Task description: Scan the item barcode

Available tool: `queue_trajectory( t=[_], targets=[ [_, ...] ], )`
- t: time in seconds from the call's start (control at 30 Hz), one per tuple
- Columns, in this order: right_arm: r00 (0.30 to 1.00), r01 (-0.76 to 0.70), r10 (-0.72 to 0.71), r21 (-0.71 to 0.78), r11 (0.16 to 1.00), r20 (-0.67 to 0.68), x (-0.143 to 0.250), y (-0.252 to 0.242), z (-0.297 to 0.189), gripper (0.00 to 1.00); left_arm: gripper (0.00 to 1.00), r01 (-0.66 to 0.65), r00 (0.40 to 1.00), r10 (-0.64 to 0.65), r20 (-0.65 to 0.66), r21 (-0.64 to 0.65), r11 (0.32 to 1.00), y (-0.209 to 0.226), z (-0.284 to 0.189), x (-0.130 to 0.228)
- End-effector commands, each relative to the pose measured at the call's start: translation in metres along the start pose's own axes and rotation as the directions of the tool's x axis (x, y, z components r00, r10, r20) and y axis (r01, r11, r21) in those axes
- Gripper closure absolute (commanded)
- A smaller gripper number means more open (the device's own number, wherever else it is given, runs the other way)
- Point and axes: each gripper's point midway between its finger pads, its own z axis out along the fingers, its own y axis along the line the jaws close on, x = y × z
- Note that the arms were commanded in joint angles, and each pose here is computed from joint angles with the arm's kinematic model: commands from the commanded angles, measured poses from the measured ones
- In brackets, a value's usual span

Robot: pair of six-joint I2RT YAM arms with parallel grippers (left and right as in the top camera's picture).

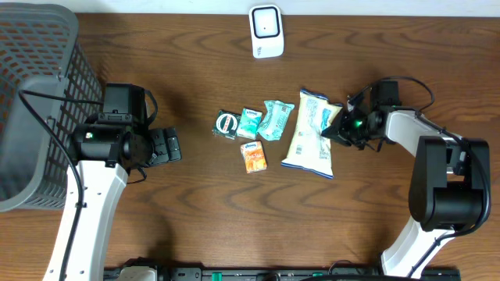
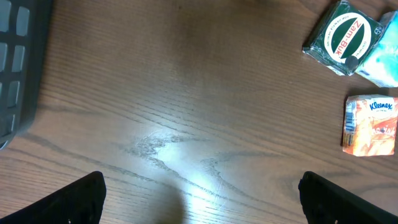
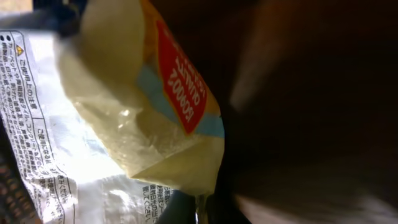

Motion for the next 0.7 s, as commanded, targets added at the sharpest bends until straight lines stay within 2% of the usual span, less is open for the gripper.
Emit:
queue_trajectory(
  t=[0.0,0.1,0.13,0.17,0.2,0.23,0.27,0.4,0.67],
  targets=[
    [0.996,-0.044,0.050,0.076,0.996,-0.080,0.028,-0.025,0.018,0.99,0.02,0.009,1.000,-0.009,-0.008,-0.007,1.000,0.000,0.002,0.002],
    [0.998,-0.031,0.035,0.071,0.997,-0.055,0.025,-0.017,0.005,0.98,0.02,0.009,1.000,-0.009,-0.008,-0.007,1.000,0.000,0.002,0.002],
    [0.998,-0.027,0.031,0.080,0.996,-0.046,0.024,-0.015,0.000,0.88,0.03,0.009,1.000,-0.009,-0.009,-0.007,1.000,0.000,0.002,0.002],
    [0.999,-0.022,0.026,0.098,0.995,-0.035,0.023,-0.014,-0.007,0.73,0.02,0.009,1.000,-0.009,-0.009,-0.007,1.000,0.000,0.002,0.002],
    [0.999,-0.019,0.022,0.120,0.993,-0.023,0.023,-0.014,-0.013,0.50,0.02,0.009,1.000,-0.009,-0.008,-0.007,1.000,0.000,0.002,0.002],
    [1.000,-0.017,0.019,0.147,0.989,-0.011,0.022,-0.014,-0.020,0.12,0.02,0.009,1.000,-0.009,-0.008,-0.007,1.000,0.000,0.002,0.002],
    [1.000,-0.015,0.015,0.175,0.984,0.001,0.022,-0.015,-0.026,0.01,0.02,0.009,1.000,-0.009,-0.009,-0.007,1.000,0.000,0.002,0.002],
    [1.000,-0.017,0.016,0.218,0.976,0.008,0.028,-0.015,-0.040,0.01,0.02,0.009,1.000,-0.009,-0.009,-0.007,1.000,0.000,0.002,0.002],
    [0.998,0.006,0.008,0.234,0.972,-0.055,0.043,-0.014,-0.023,0.01,0.03,0.009,1.000,-0.009,-0.008,-0.007,1.000,0.000,0.002,0.002]
  ],
)
